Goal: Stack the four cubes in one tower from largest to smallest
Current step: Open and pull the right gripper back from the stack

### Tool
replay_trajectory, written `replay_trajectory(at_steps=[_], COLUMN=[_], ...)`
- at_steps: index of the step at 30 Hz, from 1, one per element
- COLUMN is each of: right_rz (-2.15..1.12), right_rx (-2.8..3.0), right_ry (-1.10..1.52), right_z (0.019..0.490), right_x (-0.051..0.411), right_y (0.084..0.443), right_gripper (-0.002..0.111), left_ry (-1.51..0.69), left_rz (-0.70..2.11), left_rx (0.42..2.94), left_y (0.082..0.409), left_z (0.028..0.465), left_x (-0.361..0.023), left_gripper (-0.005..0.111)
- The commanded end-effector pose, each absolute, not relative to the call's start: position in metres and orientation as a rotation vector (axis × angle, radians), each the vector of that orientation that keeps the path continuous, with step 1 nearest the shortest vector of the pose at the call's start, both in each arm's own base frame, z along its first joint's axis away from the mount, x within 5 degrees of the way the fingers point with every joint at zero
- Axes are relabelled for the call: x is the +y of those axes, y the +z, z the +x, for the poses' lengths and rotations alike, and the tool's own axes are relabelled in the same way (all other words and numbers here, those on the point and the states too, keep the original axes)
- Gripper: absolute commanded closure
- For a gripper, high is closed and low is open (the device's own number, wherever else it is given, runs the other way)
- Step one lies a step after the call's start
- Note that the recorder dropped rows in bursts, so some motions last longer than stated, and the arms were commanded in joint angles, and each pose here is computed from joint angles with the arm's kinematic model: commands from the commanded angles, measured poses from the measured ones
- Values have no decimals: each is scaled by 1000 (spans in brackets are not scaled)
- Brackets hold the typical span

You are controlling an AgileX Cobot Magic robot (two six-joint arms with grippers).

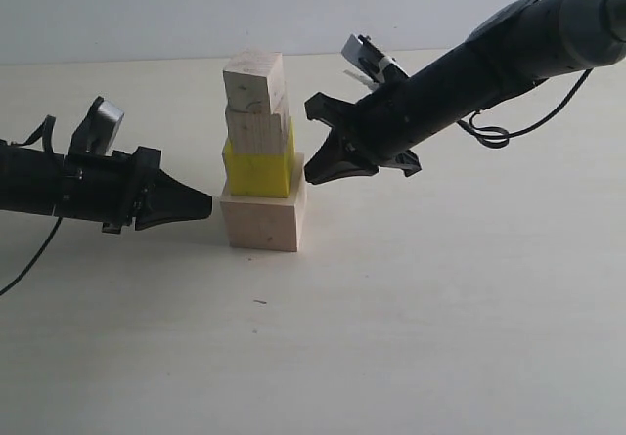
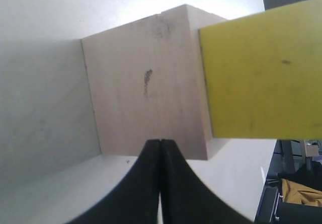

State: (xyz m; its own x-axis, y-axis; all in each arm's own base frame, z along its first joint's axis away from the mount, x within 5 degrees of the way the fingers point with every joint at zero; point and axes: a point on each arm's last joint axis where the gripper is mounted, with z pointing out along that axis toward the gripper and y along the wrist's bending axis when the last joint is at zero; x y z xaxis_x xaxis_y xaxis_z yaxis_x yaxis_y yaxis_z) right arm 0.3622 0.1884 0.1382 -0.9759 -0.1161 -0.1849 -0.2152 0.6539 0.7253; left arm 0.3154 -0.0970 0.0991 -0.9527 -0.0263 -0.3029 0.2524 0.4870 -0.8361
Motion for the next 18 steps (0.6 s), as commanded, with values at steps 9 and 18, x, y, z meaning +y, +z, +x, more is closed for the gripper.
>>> replay_trajectory(at_steps=[9, 18], right_rz=[-309, -276], right_rx=[2693, 2709], right_ry=[1278, 1226], right_z=[363, 366], right_x=[190, 187], right_y=[142, 140], right_gripper=[108, 108], left_ry=[-1488, -1519], left_rz=[194, 206], left_rx=[2429, 2414], left_y=[102, 104], left_z=[315, 314], left_x=[-99, -100], left_gripper=[107, 107])
